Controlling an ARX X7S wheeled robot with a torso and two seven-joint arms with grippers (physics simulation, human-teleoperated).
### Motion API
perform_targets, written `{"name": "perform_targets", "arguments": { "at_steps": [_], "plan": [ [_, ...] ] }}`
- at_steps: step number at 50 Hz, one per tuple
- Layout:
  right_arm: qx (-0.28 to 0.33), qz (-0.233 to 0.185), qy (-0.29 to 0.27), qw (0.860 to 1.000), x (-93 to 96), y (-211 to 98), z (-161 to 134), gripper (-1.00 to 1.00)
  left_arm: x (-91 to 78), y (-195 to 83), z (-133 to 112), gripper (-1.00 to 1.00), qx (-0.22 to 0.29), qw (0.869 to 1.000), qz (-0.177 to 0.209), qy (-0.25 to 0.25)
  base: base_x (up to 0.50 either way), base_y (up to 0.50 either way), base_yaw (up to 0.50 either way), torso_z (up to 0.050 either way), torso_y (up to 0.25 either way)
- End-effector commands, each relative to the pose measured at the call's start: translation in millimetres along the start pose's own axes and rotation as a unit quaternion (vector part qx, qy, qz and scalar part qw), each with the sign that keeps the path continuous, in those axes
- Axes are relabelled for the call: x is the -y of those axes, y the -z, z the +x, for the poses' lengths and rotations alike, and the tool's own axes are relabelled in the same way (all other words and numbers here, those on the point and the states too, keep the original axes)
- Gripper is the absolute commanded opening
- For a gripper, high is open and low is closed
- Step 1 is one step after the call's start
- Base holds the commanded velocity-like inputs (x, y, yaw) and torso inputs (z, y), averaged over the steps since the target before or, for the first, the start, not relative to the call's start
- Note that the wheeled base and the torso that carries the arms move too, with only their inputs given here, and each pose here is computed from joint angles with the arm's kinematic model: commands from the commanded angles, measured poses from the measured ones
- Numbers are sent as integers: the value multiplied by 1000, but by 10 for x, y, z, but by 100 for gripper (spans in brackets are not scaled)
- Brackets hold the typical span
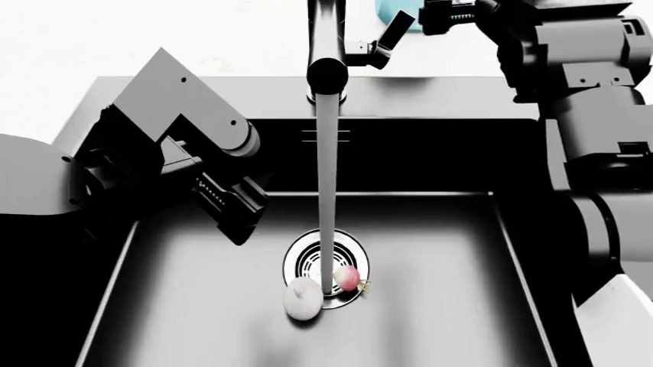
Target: Pick up the fruits and vegetables and place them in the sink. Turn on the sink faucet to wash them. Then turn the sink off and put them in the tray.
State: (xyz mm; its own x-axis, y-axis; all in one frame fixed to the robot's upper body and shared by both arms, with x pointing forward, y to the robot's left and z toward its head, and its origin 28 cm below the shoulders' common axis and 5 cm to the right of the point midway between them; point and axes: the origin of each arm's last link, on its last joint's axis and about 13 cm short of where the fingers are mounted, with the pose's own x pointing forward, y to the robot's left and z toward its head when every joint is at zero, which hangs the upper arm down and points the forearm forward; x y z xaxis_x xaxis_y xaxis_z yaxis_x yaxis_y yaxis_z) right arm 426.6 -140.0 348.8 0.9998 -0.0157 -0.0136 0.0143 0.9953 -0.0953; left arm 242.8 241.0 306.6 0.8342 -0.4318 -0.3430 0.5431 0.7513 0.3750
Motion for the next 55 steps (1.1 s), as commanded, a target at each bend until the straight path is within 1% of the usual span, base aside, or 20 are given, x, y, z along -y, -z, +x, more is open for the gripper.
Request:
{"name": "perform_targets", "arguments": {
  "at_steps": [1, 14, 24, 34, 44, 46, 49, 55],
  "plan": [
    [-24, -2, 15, 1000, 29, 146, 13, 100, 7, -12, -4, 100, 1, 1000, 1, 1, 0, 0, 0, 0, 0],
    [-47, 7, 23, 999, 10, 302, 29, 100, 8, -22, 0, 100, 2, 1000, 2, 1, 0, 0, 0, 0, 0],
    [-61, -5, 27, 998, -31, 380, 36, 100, 0, -35, -3, 100, 3, 1000, 3, 2, 0, 0, 0, 0, 0],
    [-65, -24, 15, 997, -150, 387, 44, 100, 0, -32, -8, 100, 4, 1000, 3, 2, 0, 0, 0, 0, 0],
    [-58, -21, -12, 998, -294, 341, 49, 100, -1, -18, -9, 100, 5, 1000, 2, 2, 0, 0, 0, 0, 0],
    [-52, -10, -19, 998, -319, 314, 49, 100, -3, -13, -10, 100, 5, 1000, 2, 2, 0, 0, 0, 0, 0],
    [-46, -7, -26, 999, -357, 276, 47, 100, -1, -13, -14, 100, 6, 1000, 2, 3, 0, 0, 0, 0, 0],
    [-45, -24, -39, 998, -442, 241, 43, 100, -5, -19, -24, 100, 11, 1000, 1, 0, 0, 0, 0, 0, 0]
  ]
}}
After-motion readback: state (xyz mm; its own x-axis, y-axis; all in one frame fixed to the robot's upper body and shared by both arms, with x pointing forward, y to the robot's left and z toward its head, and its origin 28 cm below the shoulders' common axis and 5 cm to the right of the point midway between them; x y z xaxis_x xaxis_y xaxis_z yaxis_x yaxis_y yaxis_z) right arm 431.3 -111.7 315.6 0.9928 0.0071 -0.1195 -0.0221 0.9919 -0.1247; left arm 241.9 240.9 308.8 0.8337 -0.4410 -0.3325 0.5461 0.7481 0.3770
